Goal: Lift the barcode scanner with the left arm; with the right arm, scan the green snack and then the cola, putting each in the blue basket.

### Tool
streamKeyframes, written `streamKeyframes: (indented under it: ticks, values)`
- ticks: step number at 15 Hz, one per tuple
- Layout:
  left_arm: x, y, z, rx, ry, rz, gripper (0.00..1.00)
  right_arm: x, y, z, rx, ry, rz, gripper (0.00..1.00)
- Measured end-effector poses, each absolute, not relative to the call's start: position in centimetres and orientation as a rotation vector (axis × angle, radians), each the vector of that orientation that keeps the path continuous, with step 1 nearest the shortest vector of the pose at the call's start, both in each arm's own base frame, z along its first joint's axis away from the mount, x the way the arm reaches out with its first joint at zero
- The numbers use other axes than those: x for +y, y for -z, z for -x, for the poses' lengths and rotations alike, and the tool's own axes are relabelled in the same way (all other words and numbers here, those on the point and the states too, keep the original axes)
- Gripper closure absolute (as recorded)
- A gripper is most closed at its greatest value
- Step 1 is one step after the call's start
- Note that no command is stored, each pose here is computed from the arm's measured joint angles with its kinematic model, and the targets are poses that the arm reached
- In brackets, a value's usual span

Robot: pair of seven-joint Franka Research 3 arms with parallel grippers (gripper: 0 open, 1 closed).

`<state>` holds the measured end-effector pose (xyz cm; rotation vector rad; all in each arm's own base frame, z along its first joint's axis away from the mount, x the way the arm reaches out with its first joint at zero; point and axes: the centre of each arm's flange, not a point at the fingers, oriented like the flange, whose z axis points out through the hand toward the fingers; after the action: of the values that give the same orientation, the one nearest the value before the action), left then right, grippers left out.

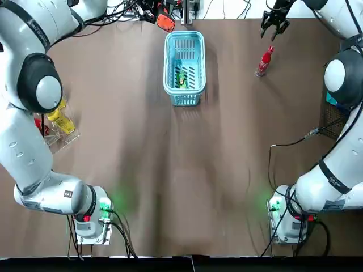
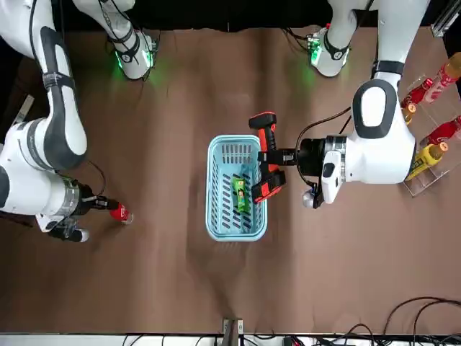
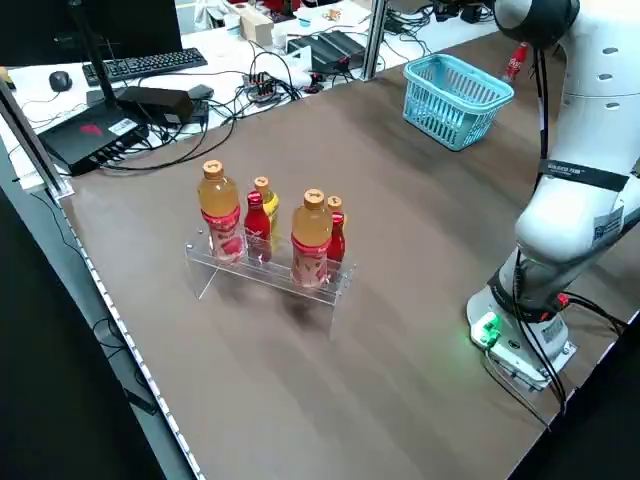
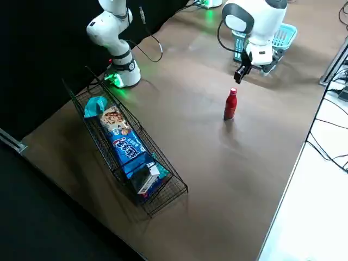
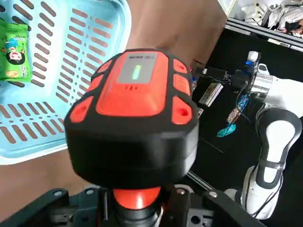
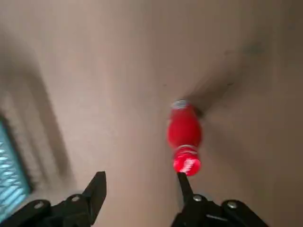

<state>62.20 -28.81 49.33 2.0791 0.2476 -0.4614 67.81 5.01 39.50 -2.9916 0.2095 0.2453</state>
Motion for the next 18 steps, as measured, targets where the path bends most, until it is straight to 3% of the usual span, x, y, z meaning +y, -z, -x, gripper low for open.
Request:
streamKeyframes:
  ticks: [12,18]
  values:
    - [-28.9,-48.7,-62.3,0.245,0.468,-2.079,0.67,3.5,-35.3,-66.5,0.151,-0.346,3.086,0.34]
    - [-28.9,-48.7,-62.3,0.245,0.468,-2.079,0.67,3.5,-34.7,-66.9,0.145,-0.312,3.091,0.43]
